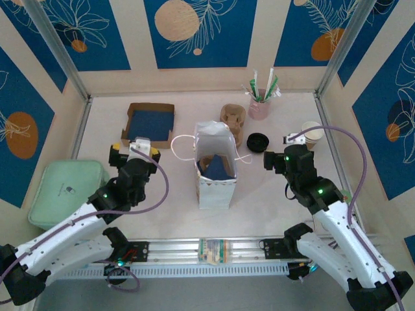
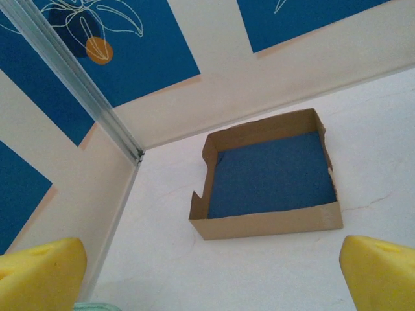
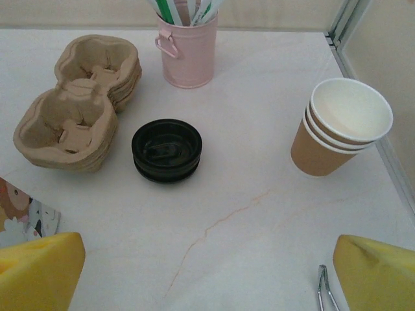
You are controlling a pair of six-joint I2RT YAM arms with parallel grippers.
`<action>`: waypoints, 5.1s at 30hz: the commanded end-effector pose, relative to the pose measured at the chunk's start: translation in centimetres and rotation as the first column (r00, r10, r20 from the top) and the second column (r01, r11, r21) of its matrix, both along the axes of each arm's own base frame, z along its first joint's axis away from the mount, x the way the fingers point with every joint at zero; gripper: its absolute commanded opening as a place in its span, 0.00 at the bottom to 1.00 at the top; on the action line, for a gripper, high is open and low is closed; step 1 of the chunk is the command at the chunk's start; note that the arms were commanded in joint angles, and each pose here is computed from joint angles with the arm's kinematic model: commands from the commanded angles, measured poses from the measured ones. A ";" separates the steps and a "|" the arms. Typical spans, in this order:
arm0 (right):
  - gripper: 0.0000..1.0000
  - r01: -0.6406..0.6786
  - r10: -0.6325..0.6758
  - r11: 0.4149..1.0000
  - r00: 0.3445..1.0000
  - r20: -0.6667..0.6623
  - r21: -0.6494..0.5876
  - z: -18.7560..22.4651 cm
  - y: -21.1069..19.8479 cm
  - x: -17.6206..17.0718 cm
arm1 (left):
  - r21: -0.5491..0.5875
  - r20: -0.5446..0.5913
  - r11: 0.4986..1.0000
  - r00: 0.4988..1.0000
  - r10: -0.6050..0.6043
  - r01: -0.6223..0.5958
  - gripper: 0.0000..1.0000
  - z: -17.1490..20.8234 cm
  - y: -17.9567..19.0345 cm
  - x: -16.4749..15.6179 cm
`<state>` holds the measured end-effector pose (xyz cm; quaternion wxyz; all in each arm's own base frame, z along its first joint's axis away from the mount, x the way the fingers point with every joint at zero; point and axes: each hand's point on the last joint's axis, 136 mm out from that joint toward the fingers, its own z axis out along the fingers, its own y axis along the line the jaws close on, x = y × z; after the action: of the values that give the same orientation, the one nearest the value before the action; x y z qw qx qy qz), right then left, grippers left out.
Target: Pack the takeout coffee
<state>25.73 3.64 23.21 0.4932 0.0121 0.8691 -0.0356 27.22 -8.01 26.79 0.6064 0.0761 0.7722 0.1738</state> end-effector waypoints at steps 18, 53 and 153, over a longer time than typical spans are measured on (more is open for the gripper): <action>0.99 0.025 -0.025 1.000 0.999 0.039 0.003 -4.8 -0.9 -0.7 | 0.077 -0.039 0.994 0.996 0.084 -0.081 1.00 -6.9 1.5 -0.1; 0.99 0.023 -0.023 1.000 0.999 0.034 0.007 -9.4 -0.7 -1.6 | 0.134 -0.028 0.977 0.984 0.174 -0.169 1.00 -10.5 4.8 -2.2; 0.99 0.109 -0.109 0.994 0.979 0.172 0.008 -10.8 -2.4 4.9 | -0.028 0.027 0.974 0.974 0.226 -0.225 1.00 -12.0 6.9 -0.3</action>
<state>29.64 1.01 10.84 0.5386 0.0608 0.8373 -0.0711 26.64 -1.17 14.52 0.5854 -0.0141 0.7737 0.2419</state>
